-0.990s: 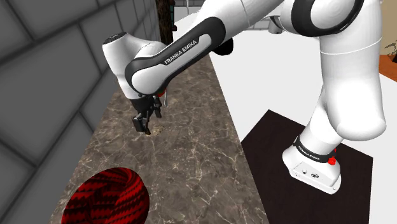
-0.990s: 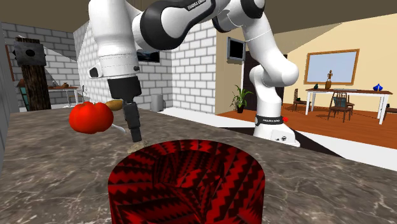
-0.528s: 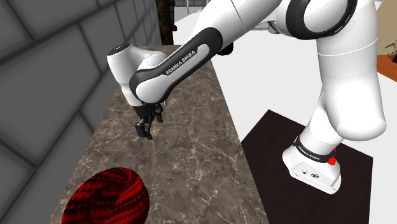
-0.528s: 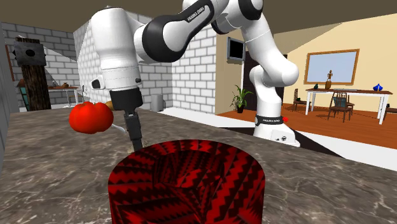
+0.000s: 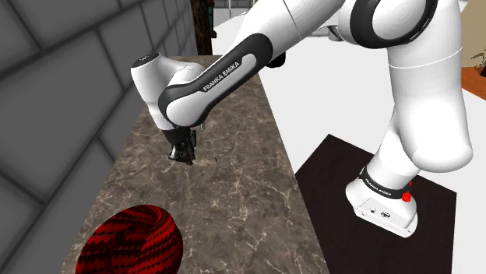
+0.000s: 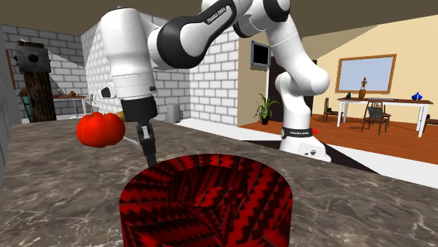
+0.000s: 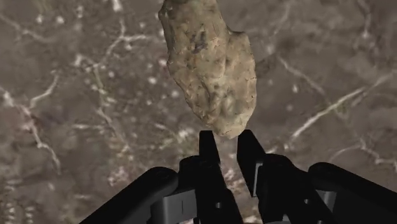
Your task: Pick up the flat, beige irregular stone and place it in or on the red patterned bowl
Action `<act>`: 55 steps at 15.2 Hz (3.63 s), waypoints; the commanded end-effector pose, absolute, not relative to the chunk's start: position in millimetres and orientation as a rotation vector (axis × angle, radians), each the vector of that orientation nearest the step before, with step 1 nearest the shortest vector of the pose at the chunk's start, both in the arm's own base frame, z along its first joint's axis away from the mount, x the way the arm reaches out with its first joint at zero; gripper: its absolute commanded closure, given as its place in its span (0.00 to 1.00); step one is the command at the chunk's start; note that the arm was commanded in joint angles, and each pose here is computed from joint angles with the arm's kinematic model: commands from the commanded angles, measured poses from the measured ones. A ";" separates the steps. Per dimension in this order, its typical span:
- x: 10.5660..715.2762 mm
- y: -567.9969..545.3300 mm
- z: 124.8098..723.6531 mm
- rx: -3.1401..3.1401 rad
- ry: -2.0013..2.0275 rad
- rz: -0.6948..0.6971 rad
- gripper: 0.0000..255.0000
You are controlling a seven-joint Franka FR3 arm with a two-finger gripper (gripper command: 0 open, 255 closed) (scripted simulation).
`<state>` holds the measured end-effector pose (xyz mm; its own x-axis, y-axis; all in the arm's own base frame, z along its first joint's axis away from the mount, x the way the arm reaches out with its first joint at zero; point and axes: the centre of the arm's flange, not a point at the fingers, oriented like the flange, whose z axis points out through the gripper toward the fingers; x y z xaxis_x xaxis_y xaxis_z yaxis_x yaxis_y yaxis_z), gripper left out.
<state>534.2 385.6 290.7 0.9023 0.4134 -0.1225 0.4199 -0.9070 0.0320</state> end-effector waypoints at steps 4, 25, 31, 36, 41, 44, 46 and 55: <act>534.7 384.1 289.3 3.006 0.657 -0.178 1.00; 492.8 341.9 283.4 3.086 0.658 -0.178 0.00; 492.6 341.5 282.9 3.086 0.658 -0.179 1.00; 488.6 342.3 282.7 3.086 0.659 -0.178 1.00; 492.8 341.9 299.3 3.086 0.658 -0.178 1.00; 492.8 341.9 315.1 3.086 0.658 -0.178 1.00; 492.8 341.9 325.7 3.086 0.658 -0.178 1.00; 492.8 341.9 373.2 3.086 0.658 -0.178 1.00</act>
